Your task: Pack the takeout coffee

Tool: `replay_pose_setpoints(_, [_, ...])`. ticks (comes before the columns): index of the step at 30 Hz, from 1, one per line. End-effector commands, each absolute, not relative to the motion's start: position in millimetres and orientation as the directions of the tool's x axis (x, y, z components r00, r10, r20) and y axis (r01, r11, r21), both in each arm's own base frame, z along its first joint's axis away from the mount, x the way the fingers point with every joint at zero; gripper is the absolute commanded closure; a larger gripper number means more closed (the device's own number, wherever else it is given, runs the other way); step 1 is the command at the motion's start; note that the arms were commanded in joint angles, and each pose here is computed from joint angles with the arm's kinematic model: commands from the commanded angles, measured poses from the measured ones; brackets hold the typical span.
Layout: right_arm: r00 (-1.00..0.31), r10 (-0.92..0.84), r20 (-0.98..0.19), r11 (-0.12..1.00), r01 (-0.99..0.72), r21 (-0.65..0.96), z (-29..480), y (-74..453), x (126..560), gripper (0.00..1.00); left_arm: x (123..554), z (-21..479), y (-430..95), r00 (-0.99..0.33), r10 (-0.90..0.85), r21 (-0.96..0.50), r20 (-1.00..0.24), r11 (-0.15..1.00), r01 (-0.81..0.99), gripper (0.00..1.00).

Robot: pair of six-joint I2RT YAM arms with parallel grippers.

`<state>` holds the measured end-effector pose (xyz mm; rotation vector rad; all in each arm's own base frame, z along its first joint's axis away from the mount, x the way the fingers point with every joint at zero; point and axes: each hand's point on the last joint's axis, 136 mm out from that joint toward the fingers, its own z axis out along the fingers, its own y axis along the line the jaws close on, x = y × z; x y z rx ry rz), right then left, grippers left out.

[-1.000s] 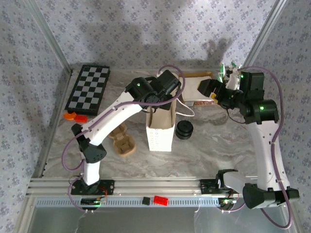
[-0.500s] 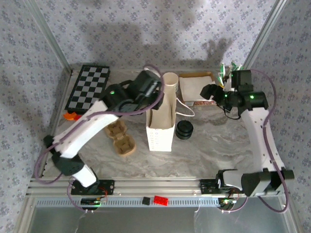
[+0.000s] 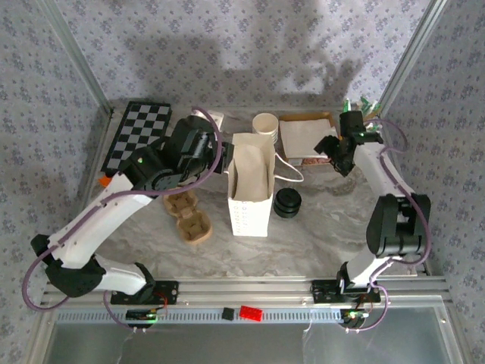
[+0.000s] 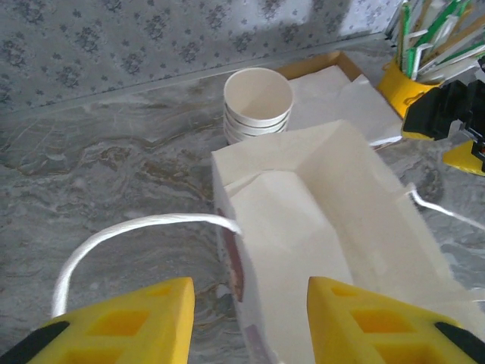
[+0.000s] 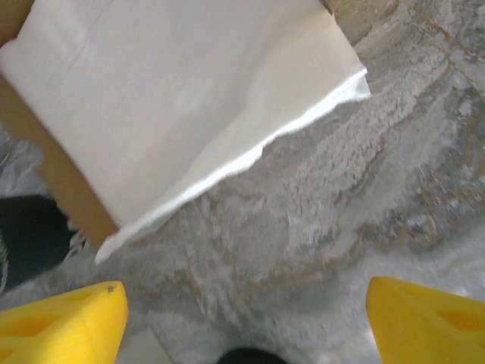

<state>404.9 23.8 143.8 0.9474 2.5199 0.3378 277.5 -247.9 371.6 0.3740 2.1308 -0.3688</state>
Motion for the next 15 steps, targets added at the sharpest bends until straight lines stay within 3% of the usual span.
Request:
replay_pose_setpoints(1, [-0.611,0.717,-0.335,0.697,0.616,0.368,139,19,432,0.16,277,394,-241,-0.471,0.089,-0.136,-0.878,0.895,0.424,0.56])
replay_pose_setpoints(4, [-0.600,0.724,-0.340,0.690,0.634,0.350,127,21,443,0.18,281,389,-236,-0.474,0.087,-0.136,-0.876,0.899,0.416,0.56])
replay_pose_setpoints(9, [-0.580,0.735,-0.352,0.677,0.651,0.342,113,23,455,0.30,287,382,-227,-0.481,0.081,-0.132,-0.873,0.910,0.394,0.55])
replay_pose_setpoints(15, [-0.576,0.736,-0.355,0.675,0.661,0.327,105,21,463,0.53,292,379,-220,-0.487,0.066,-0.144,-0.871,0.913,0.382,0.55])
